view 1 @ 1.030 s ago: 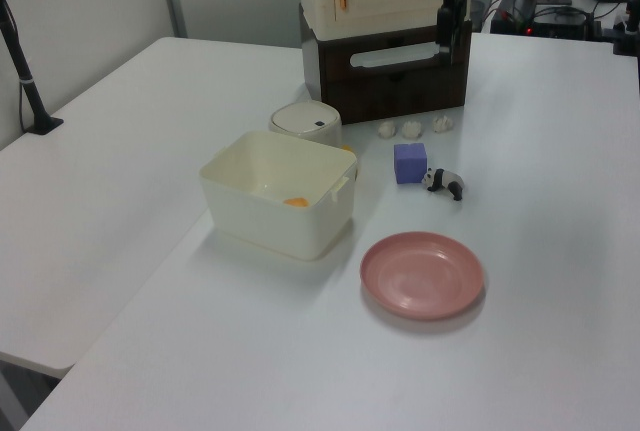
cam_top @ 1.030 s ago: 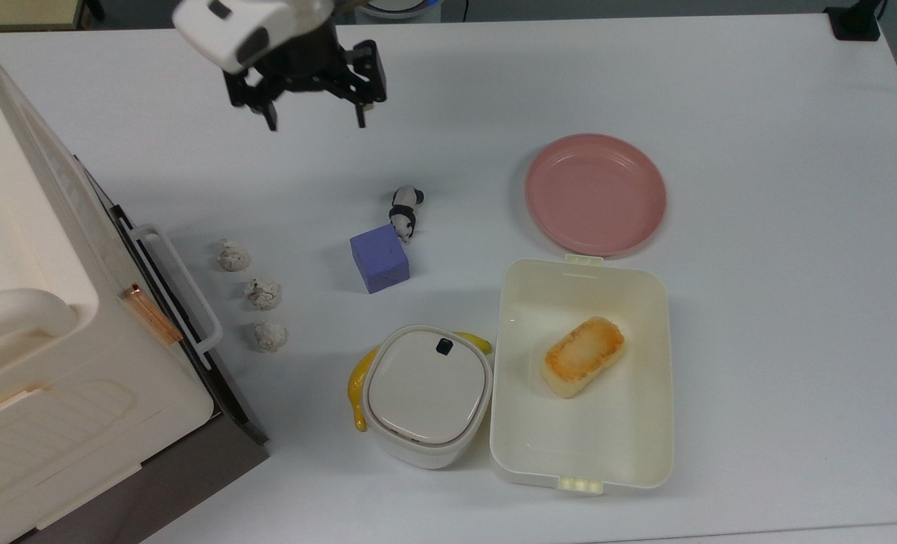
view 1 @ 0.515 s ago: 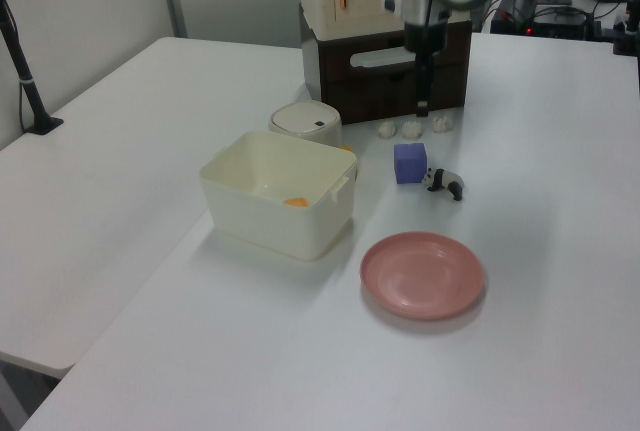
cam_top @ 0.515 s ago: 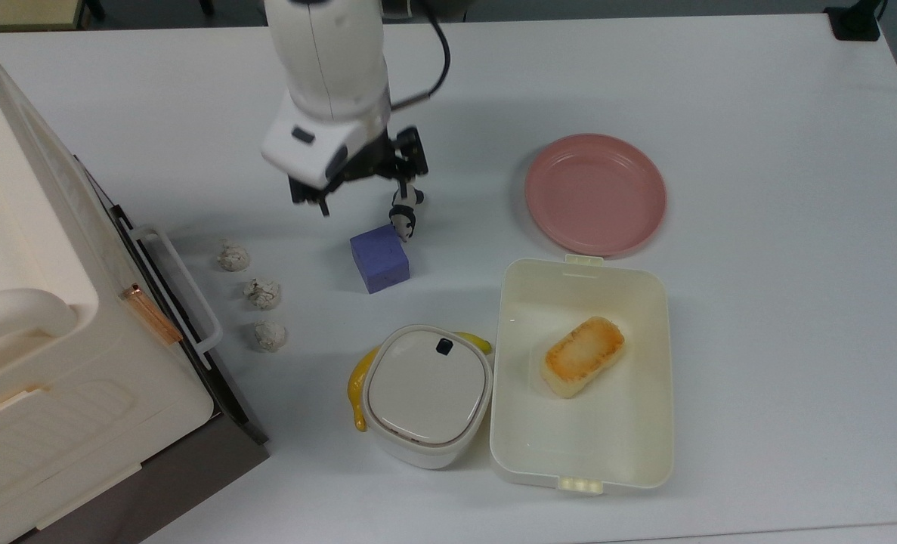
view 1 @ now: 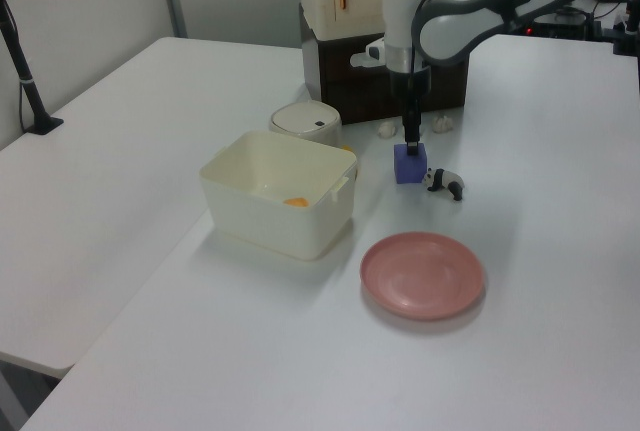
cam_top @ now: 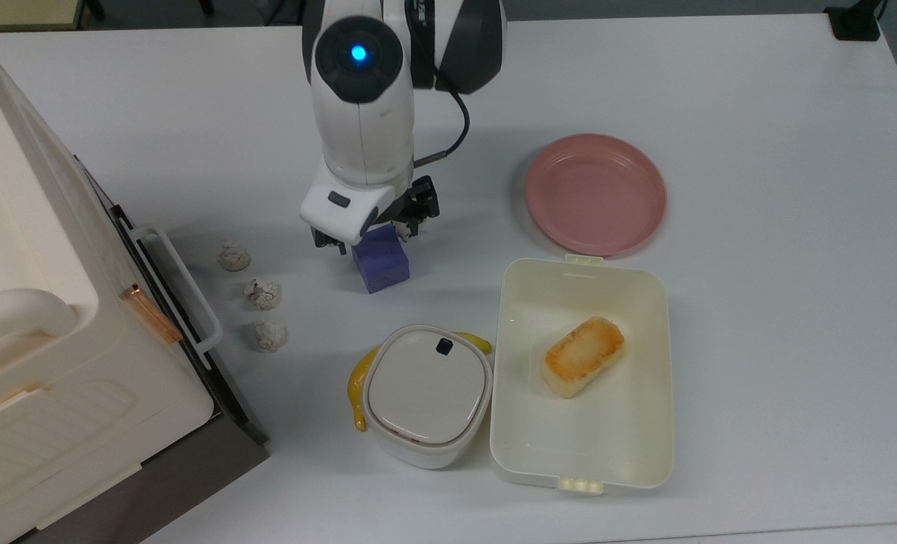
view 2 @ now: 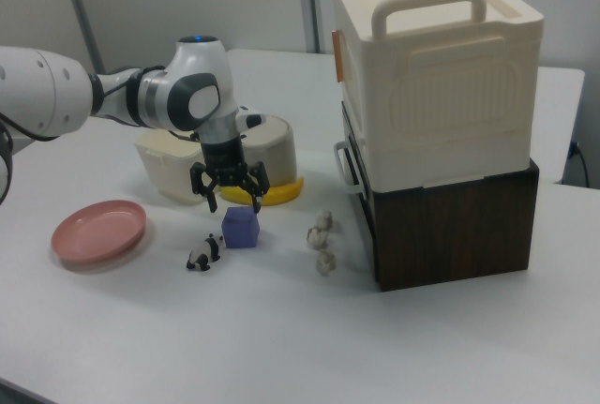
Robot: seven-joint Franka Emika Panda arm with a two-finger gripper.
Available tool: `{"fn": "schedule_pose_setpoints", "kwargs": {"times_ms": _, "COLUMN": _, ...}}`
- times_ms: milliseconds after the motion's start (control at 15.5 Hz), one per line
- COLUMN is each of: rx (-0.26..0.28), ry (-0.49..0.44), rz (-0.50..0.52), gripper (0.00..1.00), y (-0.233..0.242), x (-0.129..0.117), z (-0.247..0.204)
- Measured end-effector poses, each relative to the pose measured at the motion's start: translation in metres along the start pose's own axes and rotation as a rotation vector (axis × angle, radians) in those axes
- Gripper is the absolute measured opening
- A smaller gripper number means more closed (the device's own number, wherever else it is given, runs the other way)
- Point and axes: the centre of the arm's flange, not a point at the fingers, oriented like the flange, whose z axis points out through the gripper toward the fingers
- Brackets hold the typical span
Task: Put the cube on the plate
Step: 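Lower the gripper around the purple cube and close on it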
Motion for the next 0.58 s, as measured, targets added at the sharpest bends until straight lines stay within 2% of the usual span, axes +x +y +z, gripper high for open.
{"fn": "schedule_pose_setpoints", "kwargs": {"times_ms": 193, "rx": -0.007, "ry": -0.033, "rz": -0.014, "gripper": 0.99, "y": -0.005, "x": 0.003, "z": 0.02}}
{"fn": "schedule_pose_setpoints", "kwargs": {"times_ms": 257, "rx": -0.016, "ry": -0.042, "rz": -0.025, "gripper": 0.87, "y": -0.008, "x": 0.005, "z": 0.026}}
{"fn": "schedule_pose_setpoints", "kwargs": {"times_ms": 386, "rx": -0.031, "ry": -0.047, "rz": -0.035, "gripper": 0.85, "y": -0.009, "x": 0.006, "z": 0.027}}
{"fn": "schedule_pose_setpoints", "kwargs": {"times_ms": 451, "rx": -0.037, "ry": -0.047, "rz": -0.038, "gripper": 0.77, "y": -0.008, "x": 0.006, "z": 0.027}}
{"fn": "schedule_pose_setpoints", "kwargs": {"times_ms": 579, "rx": -0.046, "ry": -0.043, "rz": -0.04, "gripper": 0.56, "y": -0.007, "x": 0.006, "z": 0.023}}
